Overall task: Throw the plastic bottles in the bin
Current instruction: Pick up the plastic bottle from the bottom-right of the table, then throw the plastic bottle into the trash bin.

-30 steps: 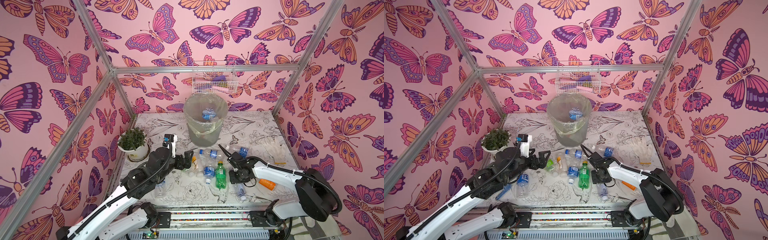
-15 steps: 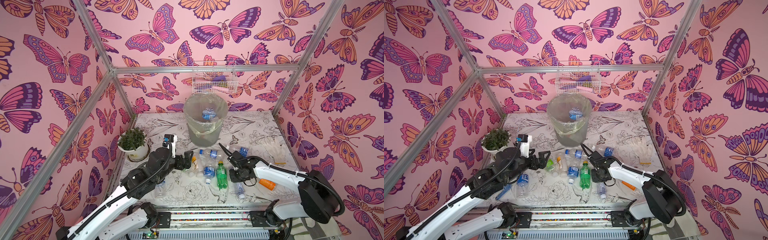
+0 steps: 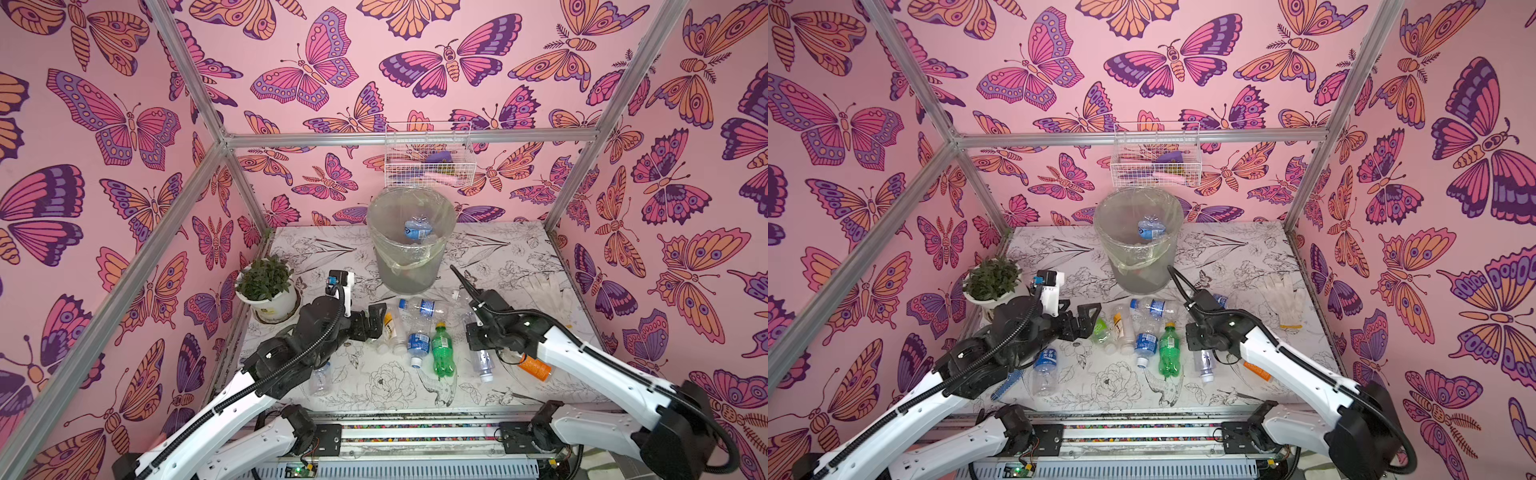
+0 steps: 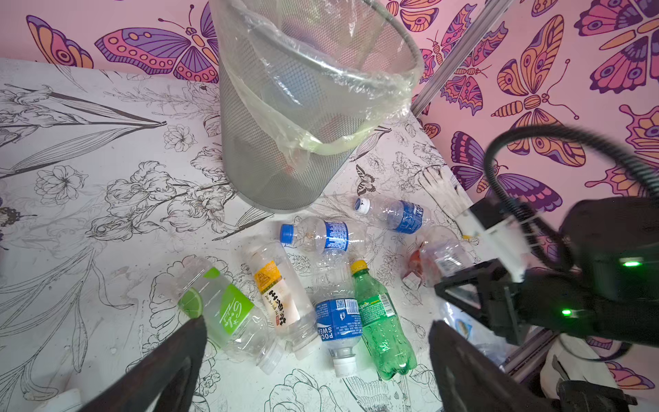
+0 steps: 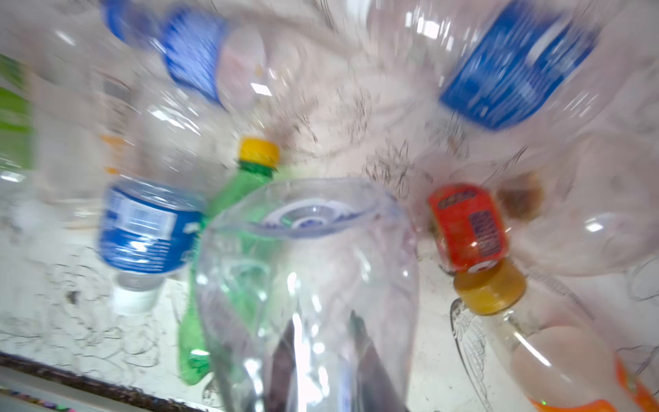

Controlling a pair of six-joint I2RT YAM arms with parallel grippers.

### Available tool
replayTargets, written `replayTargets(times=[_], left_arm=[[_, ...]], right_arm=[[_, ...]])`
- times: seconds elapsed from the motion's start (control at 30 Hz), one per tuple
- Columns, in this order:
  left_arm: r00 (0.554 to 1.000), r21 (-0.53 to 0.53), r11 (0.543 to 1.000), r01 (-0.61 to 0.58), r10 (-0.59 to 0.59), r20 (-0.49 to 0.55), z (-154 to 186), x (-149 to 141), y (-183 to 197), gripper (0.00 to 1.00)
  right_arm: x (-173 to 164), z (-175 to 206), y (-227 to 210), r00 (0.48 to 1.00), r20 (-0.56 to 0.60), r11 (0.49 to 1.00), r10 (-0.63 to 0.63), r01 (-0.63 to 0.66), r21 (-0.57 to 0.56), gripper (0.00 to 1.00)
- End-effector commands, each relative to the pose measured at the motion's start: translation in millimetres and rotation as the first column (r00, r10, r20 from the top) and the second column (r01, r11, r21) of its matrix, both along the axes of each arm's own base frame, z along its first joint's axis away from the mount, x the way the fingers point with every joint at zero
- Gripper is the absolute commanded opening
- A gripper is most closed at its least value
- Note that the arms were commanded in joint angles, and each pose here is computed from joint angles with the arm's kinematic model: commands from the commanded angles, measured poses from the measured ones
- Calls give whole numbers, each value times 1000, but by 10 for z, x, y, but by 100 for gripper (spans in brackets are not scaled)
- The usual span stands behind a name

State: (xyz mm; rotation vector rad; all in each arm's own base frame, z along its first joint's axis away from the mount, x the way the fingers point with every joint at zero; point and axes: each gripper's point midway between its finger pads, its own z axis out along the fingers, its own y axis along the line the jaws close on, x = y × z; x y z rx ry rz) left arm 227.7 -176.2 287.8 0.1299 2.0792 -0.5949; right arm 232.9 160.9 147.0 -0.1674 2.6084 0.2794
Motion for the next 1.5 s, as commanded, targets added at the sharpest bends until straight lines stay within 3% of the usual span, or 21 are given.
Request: replayTargets(times=[0.0, 0.13, 0.3, 0.6, 0.73, 1.03, 1.3, 1.47], left_arm=[[1000, 10, 1000, -6, 7, -28, -118, -38, 31, 99], [999, 10, 1000, -10, 10, -45, -195, -49, 34, 99], [998, 4, 1000, -10, 10, -69, -284, -71, 32, 99], [995, -11, 1000, -13, 12, -100, -385, -120, 47, 99], [996, -15, 1000, -17, 16, -93, -362, -127, 67, 99], [996, -11, 1000, -20, 19, -91, -357, -135, 86, 99], [997, -1, 1000, -31, 31, -78, -295, -173, 169, 99], [996, 4, 1000, -31, 31, -79, -306, -188, 187, 99]], right_arm=[[48, 556, -38, 986, 166, 999, 27, -33, 34, 0], [51, 1206, -7, 924, 379, 984, 52, -111, 137, 0], [-10, 1959, -7, 758, 652, 942, 10, -226, 248, 0], [-116, 3076, -50, 510, 860, 919, -10, -335, 209, 0], [-102, 3503, -33, 432, 902, 921, -7, -349, 174, 0], [113, 4100, 198, 336, 942, 915, -3, -378, 138, 0], [527, 4279, 505, 316, 949, 921, -7, -367, 129, 0], [908, 4249, 693, 349, 937, 926, -3, -353, 134, 0]])
